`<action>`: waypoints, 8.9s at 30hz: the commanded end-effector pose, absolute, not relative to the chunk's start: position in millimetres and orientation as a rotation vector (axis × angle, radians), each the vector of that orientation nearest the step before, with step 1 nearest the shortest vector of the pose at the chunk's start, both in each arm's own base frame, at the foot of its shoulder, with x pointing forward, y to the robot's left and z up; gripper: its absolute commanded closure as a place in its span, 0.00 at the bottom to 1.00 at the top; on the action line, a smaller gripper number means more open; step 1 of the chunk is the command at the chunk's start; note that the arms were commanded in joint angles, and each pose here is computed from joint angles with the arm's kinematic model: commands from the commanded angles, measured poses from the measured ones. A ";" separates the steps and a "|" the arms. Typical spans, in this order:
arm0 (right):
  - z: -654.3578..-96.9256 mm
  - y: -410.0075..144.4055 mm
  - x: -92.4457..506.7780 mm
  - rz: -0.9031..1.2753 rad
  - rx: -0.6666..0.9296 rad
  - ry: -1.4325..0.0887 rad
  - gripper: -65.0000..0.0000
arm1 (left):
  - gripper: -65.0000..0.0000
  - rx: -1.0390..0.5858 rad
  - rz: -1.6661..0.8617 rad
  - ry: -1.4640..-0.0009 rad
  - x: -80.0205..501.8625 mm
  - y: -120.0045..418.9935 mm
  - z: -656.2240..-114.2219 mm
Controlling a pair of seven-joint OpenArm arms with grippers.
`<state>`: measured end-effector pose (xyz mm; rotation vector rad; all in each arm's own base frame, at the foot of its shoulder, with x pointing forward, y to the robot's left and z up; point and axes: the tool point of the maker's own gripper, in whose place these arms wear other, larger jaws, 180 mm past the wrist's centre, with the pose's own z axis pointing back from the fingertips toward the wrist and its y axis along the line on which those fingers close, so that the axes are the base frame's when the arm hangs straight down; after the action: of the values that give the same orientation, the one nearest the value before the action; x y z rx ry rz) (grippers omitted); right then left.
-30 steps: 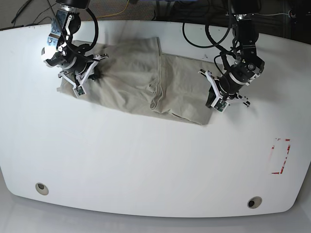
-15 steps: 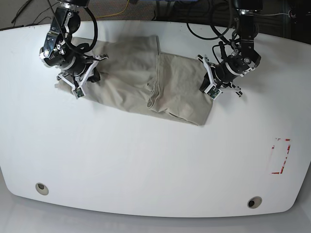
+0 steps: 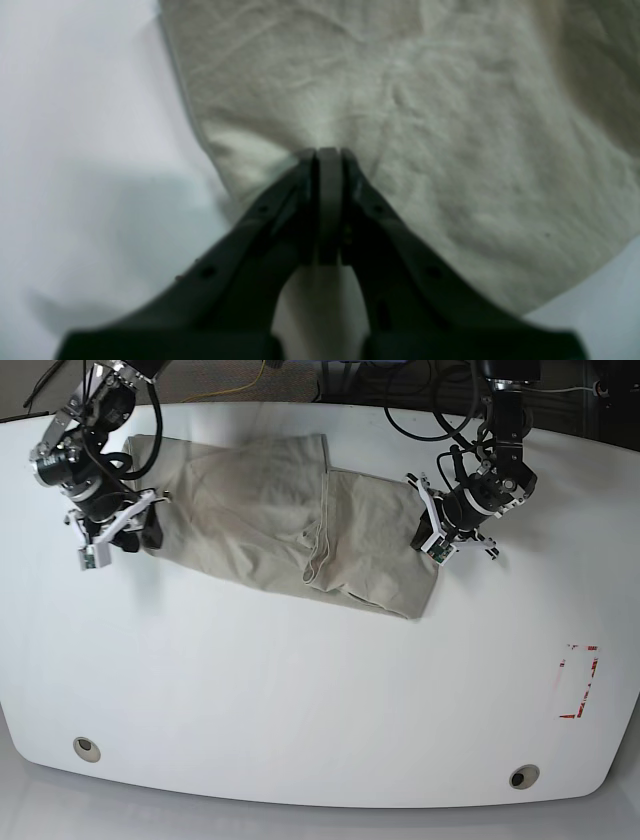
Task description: Layout the t-shirt on the table in an organized manner, then fold the t-shirt properly
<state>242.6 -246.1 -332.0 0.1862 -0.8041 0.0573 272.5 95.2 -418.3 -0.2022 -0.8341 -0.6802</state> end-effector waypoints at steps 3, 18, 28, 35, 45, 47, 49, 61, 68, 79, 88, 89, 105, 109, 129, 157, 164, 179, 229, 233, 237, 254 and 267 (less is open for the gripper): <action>-310.5 -275.6 235.0 -0.081 0.188 -0.905 0.35 | 1.00 -0.169 -0.700 -0.808 271.6 106.3 -421.1; -361.7 -320.9 186.8 -0.501 0.370 -0.818 0.33 | 1.00 -0.183 -0.686 -0.777 268.2 108.1 -432.8; -386.0 -314.5 177.9 -0.553 0.427 -0.761 0.33 | 1.00 -0.182 -0.687 -0.776 268.2 108.6 -432.8; -392.9 -310.9 176.1 -0.567 0.447 -0.745 0.33 | 1.00 -0.182 -0.688 -0.777 268.4 108.6 -432.4; -400.2 -275.0 191.0 -0.487 0.520 -0.707 0.33 | 1.00 -0.181 -0.688 -0.779 268.7 108.5 -431.9; -401.9 -268.7 191.8 -0.487 0.533 -0.703 0.33 | 1.00 -0.181 -0.688 -0.780 269.3 108.5 -431.5; -402.6 -264.0 193.3 -0.478 0.542 -0.698 0.33 | 1.00 -0.179 -0.689 -0.780 269.3 109.1 -431.5; -401.6 -250.2 205.0 -0.434 0.570 -0.694 0.43 | 1.00 -0.170 -0.698 -0.777 269.5 113.6 -431.1; -399.9 -249.3 211.0 -0.428 0.575 -0.702 0.77 | 1.00 -0.170 -0.698 -0.777 269.5 113.6 -431.1; -386.0 -236.4 223.5 -0.346 0.570 -0.720 1.00 | 1.00 -0.170 -0.698 -0.777 269.4 113.1 -431.2; -353.0 -179.0 246.1 -0.187 0.623 -0.790 1.00 | 1.00 -0.171 -0.698 -0.772 269.1 112.6 -432.6; -351.4 -172.3 248.1 -0.174 0.635 -0.792 1.00 | 1.00 -0.170 -0.698 -0.771 268.9 112.7 -432.8; -311.8 -66.9 263.9 0.037 0.853 -0.834 1.00 | 1.00 -0.173 -0.697 -0.764 267.4 112.0 -434.5; -306.6 -49.8 266.7 0.088 0.886 -0.829 1.00 | 1.00 -0.174 -0.697 -0.762 266.7 111.6 -435.1; -298.5 11.1 284.4 0.245 1.023 -0.770 1.00 | 1.00 -0.174 -0.697 -0.762 266.2 111.5 -435.0; -308.1 62.9 285.6 0.359 1.123 -0.637 1.00 | 1.00 -0.188 -0.689 -0.767 264.8 105.4 -434.9; -310.2 64.9 289.8 0.357 1.130 -0.624 1.00 | 1.00 -0.189 -0.688 -0.769 265.1 104.8 -434.4; -301.2 73.6 303.8 0.379 1.148 -0.643 1.00 | 1.00 -0.189 -0.687 -0.772 266.8 104.3 -433.7; -262.5 135.5 320.4 0.551 1.187 -0.614 0.35 | 1.00 -0.065 -0.724 -0.965 296.5 120.5 -362.0; -256.6 123.5 334.5 0.507 1.182 -0.652 0.35 | 1.00 -0.004 -0.715 -0.990 304.1 141.9 -348.5; -256.5 104.1 347.9 0.471 1.155 -0.683 0.35 | 1.00 0.081 -0.692 -1.040 318.2 170.3 -324.1; -268.0 30.5 372.3 0.443 0.980 -0.773 0.72 | 1.00 0.235 -0.359 -1.268 349.4 239.2 -248.6; -283.4 2.8 373.3 0.420 0.914 -0.769 1.00 | 1.00 -0.088 -0.634 -1.112 303.5 98.1 -320.2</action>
<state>363.0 4.2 -302.4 0.9024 -0.7026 0.4063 310.3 113.2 -323.2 -0.0469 -1.0900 -0.5959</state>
